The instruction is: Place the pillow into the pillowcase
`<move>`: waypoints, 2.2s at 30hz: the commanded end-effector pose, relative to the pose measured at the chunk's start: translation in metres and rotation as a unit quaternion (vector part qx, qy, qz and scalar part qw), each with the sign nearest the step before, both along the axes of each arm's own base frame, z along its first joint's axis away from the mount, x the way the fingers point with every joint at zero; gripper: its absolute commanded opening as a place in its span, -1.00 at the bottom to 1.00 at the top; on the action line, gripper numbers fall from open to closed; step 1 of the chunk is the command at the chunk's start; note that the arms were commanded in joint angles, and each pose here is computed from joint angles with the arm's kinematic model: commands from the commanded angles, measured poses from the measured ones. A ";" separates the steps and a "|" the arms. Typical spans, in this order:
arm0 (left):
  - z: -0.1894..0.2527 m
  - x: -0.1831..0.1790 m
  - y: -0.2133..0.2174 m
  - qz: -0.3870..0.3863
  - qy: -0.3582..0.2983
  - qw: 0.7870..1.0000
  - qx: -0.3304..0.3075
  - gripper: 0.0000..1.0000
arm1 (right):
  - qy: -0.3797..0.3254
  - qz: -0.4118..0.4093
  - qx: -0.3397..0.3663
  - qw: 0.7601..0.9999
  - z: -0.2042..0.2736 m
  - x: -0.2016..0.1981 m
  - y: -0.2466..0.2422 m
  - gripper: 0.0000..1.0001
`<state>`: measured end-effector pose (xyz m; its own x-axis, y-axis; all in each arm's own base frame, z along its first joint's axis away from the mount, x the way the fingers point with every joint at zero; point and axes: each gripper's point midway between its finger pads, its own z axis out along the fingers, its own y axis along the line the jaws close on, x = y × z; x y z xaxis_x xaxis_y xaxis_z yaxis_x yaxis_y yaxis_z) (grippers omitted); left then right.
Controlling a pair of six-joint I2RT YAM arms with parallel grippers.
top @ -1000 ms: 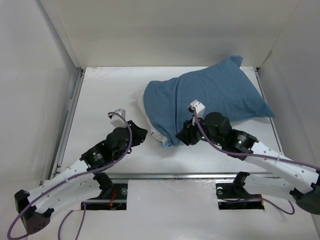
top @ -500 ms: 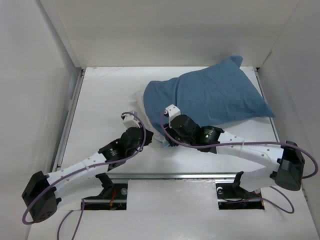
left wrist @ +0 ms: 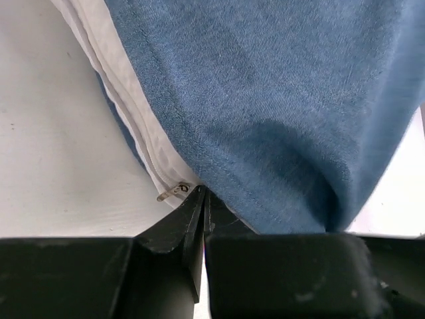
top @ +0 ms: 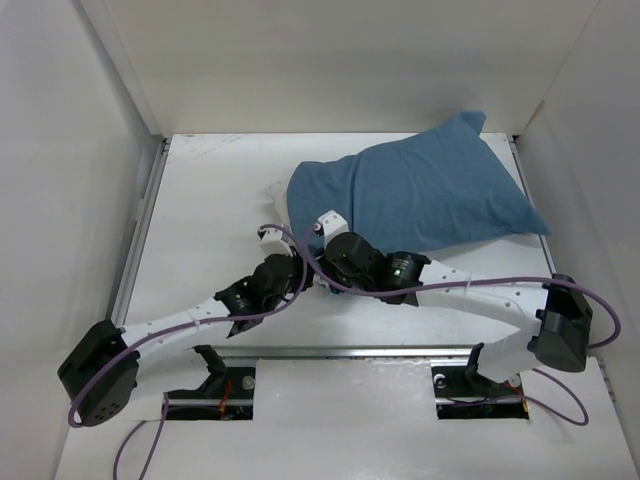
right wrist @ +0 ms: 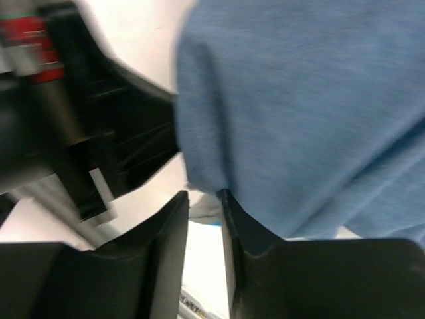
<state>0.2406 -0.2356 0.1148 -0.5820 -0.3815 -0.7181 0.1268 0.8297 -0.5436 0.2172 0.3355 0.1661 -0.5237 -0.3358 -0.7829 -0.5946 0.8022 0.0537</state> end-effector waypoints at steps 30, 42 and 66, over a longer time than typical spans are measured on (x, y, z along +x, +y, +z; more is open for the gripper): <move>0.017 0.014 -0.042 -0.061 -0.051 0.996 -0.051 -1.00 | 0.080 0.284 0.197 0.935 0.088 -0.098 0.082 -1.00; 0.002 -0.002 0.016 0.058 0.047 0.997 0.005 -0.48 | 0.109 0.400 0.214 0.884 0.082 -0.140 0.078 -0.98; 0.093 -0.006 0.135 0.308 -0.024 0.950 -0.046 0.61 | 0.029 0.355 0.087 0.931 0.055 -0.146 0.057 0.51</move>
<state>0.2139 -0.0974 0.1730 -0.2923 -0.6956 -0.6563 -0.3754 0.7146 -0.5903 0.0476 0.3886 0.1293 -0.2635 -0.6888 -0.6753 -0.9598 0.1167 0.2554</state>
